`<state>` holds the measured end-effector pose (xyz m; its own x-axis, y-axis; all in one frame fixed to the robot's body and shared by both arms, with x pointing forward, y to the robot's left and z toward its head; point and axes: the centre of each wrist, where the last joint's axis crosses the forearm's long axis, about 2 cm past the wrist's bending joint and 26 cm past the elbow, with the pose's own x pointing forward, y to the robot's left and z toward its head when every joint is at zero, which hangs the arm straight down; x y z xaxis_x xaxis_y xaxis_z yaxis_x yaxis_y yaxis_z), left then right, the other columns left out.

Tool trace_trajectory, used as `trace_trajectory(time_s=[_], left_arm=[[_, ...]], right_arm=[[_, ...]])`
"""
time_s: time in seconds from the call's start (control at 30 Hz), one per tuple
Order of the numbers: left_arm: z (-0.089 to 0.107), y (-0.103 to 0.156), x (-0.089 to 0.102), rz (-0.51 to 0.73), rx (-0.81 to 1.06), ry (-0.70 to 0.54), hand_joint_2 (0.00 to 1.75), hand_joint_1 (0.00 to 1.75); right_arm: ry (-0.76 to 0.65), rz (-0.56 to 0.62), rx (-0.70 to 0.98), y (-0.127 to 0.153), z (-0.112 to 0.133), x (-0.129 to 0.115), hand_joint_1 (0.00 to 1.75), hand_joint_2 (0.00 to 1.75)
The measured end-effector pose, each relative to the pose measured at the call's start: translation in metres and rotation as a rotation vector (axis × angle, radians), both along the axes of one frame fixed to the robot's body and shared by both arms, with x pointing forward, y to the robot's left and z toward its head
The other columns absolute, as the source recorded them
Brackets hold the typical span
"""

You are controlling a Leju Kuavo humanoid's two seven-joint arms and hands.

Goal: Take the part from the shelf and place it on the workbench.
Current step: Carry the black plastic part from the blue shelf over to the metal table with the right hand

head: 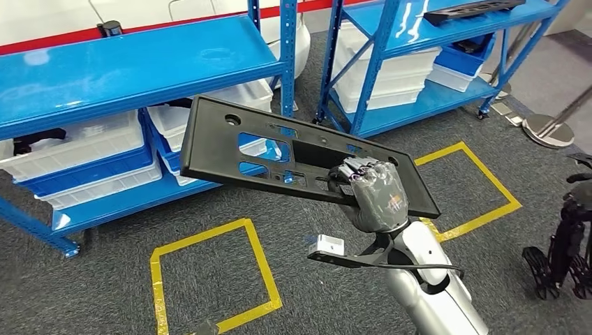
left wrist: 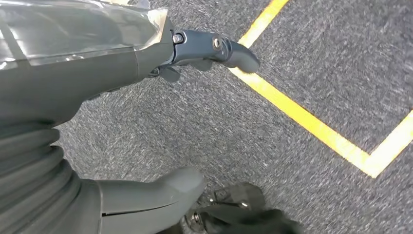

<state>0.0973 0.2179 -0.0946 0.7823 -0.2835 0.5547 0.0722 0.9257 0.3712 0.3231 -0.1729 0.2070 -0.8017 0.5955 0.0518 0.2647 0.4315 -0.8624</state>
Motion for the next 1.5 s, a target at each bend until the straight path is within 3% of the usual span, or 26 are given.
trace_trajectory(time_s=[0.57,0.77,1.5], left_arm=[[0.0,0.001,0.001,-0.009,-0.001,-0.026,1.75,0.0],[0.002,-0.007,0.002,-0.011,-0.015,-0.031,1.75,0.0],[0.0,0.0,0.001,-0.004,-0.005,-0.029,1.75,0.0]], right_arm=[[-0.004,-0.02,-0.01,-0.005,0.002,0.005,1.5,1.75],[-0.036,-0.028,0.0,-0.003,0.014,0.012,1.5,1.75],[-0.007,-0.061,0.008,-0.009,0.003,0.007,1.5,1.75]])
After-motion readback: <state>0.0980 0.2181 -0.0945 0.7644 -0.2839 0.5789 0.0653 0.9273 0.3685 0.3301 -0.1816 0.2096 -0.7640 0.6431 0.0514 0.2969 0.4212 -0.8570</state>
